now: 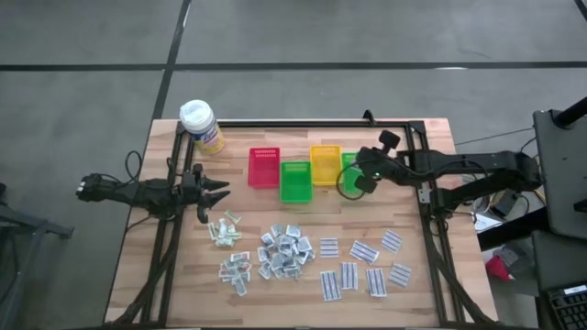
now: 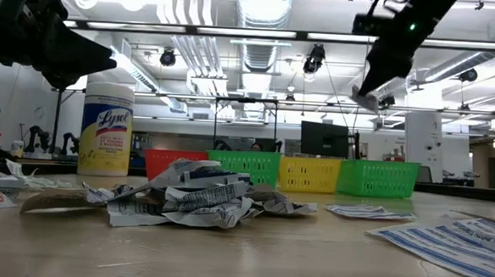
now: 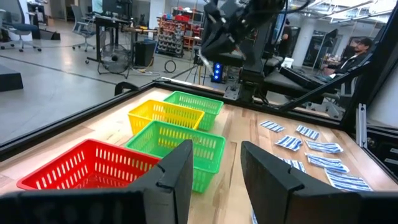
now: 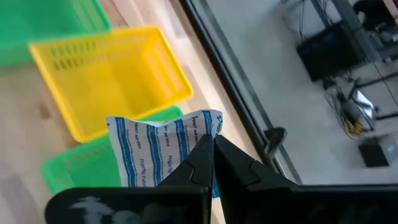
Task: Pick & Place First Aid Supplies
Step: Put the blue bandage into the right green basket
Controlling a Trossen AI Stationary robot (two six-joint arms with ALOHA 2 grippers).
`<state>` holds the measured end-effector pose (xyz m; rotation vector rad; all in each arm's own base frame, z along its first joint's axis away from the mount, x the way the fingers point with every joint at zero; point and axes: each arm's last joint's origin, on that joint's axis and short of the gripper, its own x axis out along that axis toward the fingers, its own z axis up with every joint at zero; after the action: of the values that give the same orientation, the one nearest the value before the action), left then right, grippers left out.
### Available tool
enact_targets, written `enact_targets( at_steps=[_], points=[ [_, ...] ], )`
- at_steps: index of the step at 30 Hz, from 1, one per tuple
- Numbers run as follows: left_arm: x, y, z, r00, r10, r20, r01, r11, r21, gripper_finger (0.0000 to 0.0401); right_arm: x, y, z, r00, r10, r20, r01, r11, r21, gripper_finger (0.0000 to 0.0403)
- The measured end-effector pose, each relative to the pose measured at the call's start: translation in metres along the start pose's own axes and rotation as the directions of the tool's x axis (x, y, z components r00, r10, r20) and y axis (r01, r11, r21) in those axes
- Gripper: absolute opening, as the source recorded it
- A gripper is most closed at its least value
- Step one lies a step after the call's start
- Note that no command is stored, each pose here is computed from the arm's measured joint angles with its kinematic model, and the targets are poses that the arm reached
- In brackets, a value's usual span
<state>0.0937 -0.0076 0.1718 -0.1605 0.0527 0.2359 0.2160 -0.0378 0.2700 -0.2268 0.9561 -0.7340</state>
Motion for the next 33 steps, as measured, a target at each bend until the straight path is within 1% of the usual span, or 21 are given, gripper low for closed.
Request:
enact_targets(
  at_steps=[4, 9, 14, 20, 28, 33],
  points=[
    [0.0, 0.0, 0.0, 1.0, 0.0, 0.0, 0.0, 1.0, 0.0, 0.0131, 0.017, 0.001, 0.001, 0.997, 0.031, -0.066, -0.036, 0.997, -0.069, 0.0008],
    [0.0, 0.0, 0.0, 1.0, 0.0, 0.0, 0.0, 1.0, 0.0, 0.0131, 0.035, 0.0, 0.0, 0.987, 0.078, -0.141, -0.093, 0.991, -0.1, 0.0008],
    [0.0, 0.0, 0.0, 1.0, 0.0, 0.0, 0.0, 1.0, 0.001, 0.0131, 0.053, -0.003, -0.002, 0.969, 0.135, -0.206, -0.16, 0.981, -0.109, 0.0008],
    [0.0, 0.0, 0.0, 1.0, 0.0, 0.0, 0.0, 1.0, 0.001, 0.0131, 0.077, -0.005, -0.006, 0.928, 0.234, -0.29, -0.278, 0.953, -0.12, 0.0008],
    [0.0, 0.0, 0.0, 1.0, 0.0, 0.0, 0.0, 1.0, 0.001, 0.0131, 0.108, -0.006, -0.015, 0.885, 0.254, -0.391, -0.325, 0.937, -0.127, 0.0008],
    [0.0, 0.0, 0.0, 1.0, 0.0, 0.0, 0.0, 1.0, 0.001, 0.0131, 0.121, -0.005, -0.016, 0.87, 0.295, -0.396, -0.365, 0.924, -0.114, 0.0008]
  ],
)
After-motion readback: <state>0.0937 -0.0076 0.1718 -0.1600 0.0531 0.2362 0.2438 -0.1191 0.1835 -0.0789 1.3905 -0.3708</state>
